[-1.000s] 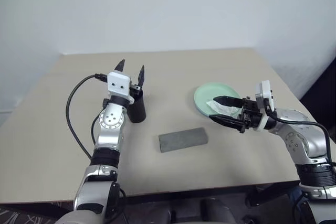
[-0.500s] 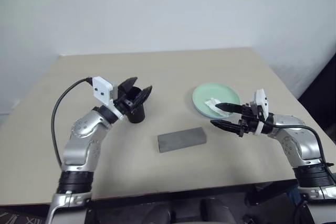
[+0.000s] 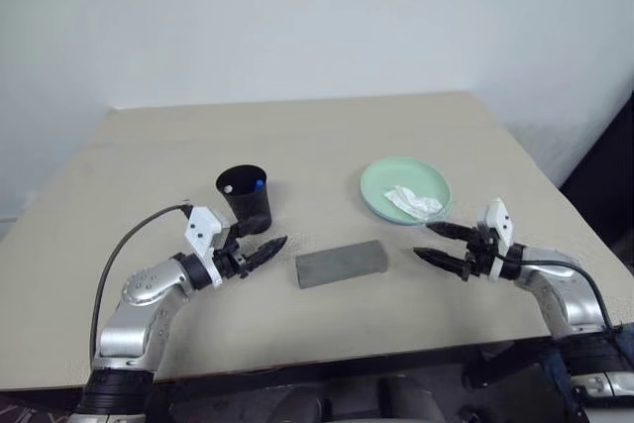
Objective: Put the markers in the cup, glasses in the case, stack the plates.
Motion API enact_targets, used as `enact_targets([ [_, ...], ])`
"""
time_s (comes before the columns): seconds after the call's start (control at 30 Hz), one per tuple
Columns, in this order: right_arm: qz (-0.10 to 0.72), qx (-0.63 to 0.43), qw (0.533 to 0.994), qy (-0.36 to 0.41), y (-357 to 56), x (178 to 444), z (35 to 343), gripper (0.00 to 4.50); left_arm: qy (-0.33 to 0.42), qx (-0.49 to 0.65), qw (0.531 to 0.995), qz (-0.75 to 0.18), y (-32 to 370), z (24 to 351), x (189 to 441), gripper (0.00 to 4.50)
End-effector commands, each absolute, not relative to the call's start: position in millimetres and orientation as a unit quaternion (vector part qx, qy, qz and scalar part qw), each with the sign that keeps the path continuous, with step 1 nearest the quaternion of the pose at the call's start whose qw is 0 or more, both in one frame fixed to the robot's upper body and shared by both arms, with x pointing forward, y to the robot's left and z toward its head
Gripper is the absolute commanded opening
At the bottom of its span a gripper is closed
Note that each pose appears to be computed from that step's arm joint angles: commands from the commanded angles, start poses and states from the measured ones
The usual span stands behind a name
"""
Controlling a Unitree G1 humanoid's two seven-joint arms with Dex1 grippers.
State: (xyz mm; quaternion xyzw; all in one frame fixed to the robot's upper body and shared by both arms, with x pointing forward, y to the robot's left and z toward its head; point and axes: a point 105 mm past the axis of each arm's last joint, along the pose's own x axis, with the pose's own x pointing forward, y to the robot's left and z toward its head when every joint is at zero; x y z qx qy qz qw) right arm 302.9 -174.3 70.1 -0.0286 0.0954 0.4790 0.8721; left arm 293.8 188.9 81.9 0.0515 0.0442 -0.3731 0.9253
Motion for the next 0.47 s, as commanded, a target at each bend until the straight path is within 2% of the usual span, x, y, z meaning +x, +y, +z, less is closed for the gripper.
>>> enact_targets([
  [0.03, 0.456, -0.050, 0.886, 0.065, -185.4, 310.6, 85.1, 3.62, 0.018, 0.073, 0.928, -0.365, 195.1, 88.1, 297.9, 3.19],
  [0.47, 0.447, -0.039, 0.890, 0.080, -189.0, 299.6, 82.4, 3.62, 0.026, 0.064, 0.931, -0.357, 193.3, 75.6, 280.7, 3.19],
])
